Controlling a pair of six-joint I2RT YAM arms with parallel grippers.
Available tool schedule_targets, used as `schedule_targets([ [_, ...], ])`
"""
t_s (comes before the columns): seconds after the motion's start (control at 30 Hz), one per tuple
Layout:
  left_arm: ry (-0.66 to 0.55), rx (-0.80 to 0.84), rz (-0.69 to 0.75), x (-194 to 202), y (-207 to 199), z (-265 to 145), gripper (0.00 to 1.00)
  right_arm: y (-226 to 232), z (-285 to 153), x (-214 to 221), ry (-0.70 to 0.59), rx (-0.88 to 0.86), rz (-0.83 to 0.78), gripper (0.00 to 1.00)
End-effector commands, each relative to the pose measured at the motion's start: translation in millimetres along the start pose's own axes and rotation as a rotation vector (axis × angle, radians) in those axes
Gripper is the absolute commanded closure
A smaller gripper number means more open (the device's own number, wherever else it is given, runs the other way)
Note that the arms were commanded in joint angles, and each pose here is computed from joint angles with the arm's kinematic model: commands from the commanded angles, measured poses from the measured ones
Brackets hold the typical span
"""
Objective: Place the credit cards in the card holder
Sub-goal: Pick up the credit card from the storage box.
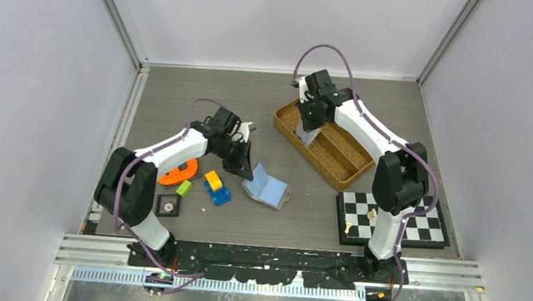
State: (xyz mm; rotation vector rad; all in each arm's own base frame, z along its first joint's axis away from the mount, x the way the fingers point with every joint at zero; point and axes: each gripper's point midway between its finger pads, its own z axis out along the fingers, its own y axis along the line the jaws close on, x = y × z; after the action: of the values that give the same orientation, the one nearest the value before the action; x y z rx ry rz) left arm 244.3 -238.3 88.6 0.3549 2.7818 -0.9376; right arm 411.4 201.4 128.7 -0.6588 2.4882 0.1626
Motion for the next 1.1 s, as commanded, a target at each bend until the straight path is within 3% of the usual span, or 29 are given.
schedule_targets([
  [0.0,-0.059,0.031,0.003,-7,-8,-7,1.0,16,-51,-42,-0.16,-0.094,0.03,0.99],
  [0.3,-0.178,0.0,-0.074,1,-4,-5,1.0,26,-109,-50,-0.251,-0.122,0.057,1.0],
  [0.57,-0.294,-0.042,-0.13,16,3,6,1.0,56,-160,-33,-0.312,-0.238,0.109,1.0],
  [0.83,-0.322,-0.058,-0.137,26,5,14,1.0,117,-164,15,-0.21,-0.443,0.074,1.0],
  [1.07,-0.319,-0.109,-0.117,35,18,13,0.85,150,-128,63,-0.035,-0.519,0.102,1.0],
])
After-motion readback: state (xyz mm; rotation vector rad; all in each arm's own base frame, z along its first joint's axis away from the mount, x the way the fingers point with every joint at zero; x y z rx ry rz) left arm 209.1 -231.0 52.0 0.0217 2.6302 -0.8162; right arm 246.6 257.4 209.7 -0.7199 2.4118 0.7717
